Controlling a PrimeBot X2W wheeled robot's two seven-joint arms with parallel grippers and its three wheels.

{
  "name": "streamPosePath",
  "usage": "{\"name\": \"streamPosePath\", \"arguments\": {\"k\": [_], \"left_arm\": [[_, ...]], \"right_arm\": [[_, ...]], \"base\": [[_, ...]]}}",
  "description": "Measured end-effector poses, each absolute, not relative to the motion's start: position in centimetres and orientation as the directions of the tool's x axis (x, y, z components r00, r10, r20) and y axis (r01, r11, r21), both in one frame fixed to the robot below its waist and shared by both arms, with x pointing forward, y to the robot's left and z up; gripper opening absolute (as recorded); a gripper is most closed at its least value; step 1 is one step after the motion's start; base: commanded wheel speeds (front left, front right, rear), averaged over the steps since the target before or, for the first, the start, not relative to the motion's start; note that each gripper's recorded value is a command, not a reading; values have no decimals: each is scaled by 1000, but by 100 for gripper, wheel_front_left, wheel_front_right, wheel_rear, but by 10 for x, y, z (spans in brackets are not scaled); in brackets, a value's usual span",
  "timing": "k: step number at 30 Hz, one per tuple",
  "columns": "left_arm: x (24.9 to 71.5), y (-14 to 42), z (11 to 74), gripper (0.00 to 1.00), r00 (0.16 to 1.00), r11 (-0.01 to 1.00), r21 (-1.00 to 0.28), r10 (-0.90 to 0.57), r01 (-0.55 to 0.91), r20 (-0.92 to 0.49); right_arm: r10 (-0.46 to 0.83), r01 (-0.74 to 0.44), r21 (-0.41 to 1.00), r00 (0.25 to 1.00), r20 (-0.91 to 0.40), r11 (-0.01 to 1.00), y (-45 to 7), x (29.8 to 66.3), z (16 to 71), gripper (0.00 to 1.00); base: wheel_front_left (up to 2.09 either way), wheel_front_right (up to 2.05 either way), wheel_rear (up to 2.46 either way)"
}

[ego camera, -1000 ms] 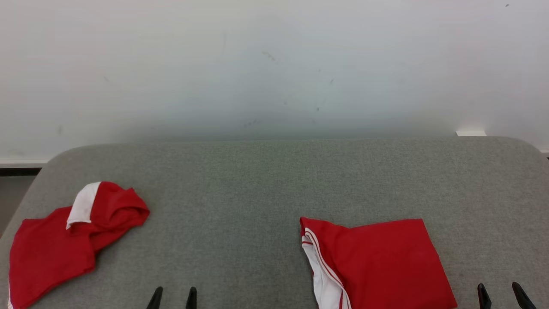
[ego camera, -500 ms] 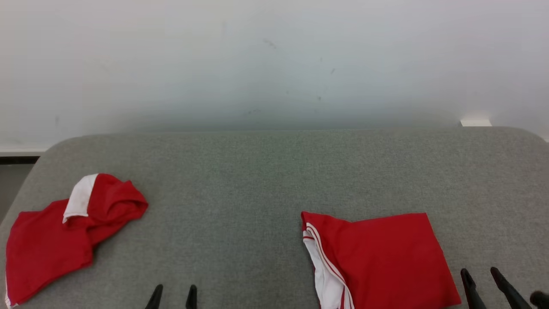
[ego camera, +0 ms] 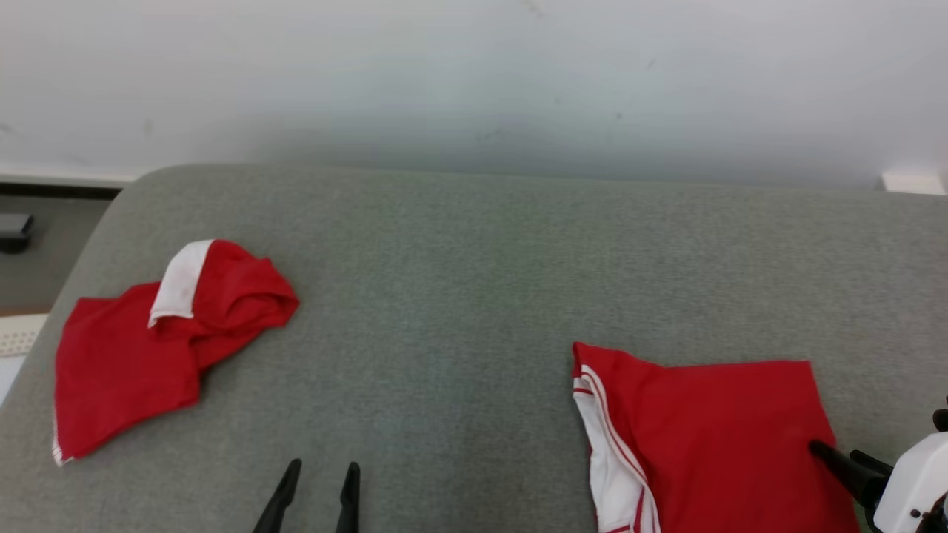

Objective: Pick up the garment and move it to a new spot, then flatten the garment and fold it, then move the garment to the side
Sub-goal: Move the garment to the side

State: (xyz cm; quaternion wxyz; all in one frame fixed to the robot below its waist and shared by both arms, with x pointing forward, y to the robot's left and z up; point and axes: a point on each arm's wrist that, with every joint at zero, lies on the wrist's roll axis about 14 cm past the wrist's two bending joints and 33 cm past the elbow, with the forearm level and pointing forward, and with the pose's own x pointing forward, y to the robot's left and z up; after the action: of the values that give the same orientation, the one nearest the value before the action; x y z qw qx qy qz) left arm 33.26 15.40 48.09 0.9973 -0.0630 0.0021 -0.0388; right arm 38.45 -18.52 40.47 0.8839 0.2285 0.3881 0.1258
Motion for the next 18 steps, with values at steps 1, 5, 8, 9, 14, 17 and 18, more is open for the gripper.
{"name": "streamPosePath", "arguments": {"k": [1,5,8,9,14,17,18], "left_arm": [[332,155,480,100,997,989,-126,-73,72,-4],[328,161,474,100,999,991,-128,-48,44,-26],[327,165,473,100,999,991,-127,-34,30,-31],[328,165,473,100,999,992,-126,-31,27,-29],[337,162,478,100,999,991,-125,-45,44,-10],[345,158,481,100,998,990,-125,-62,61,2],[347,156,481,100,998,990,-128,-68,68,2]], "right_arm": [[410,-47,507,654,-636,861,-181,387,402,100],[456,-48,535,592,-665,843,-159,393,389,100],[480,-60,542,554,-680,838,-146,397,383,100],[489,-69,547,550,-677,834,-140,399,384,46],[568,-127,604,533,-627,786,-105,402,394,0],[567,-159,593,561,-603,789,-105,407,401,0],[556,-167,581,579,-596,796,-109,410,404,0]], "base": [[0,0,0],[0,0,0],[0,0,0],[0,0,0],[0,0,0],[0,0,0],[0,0,0]]}}
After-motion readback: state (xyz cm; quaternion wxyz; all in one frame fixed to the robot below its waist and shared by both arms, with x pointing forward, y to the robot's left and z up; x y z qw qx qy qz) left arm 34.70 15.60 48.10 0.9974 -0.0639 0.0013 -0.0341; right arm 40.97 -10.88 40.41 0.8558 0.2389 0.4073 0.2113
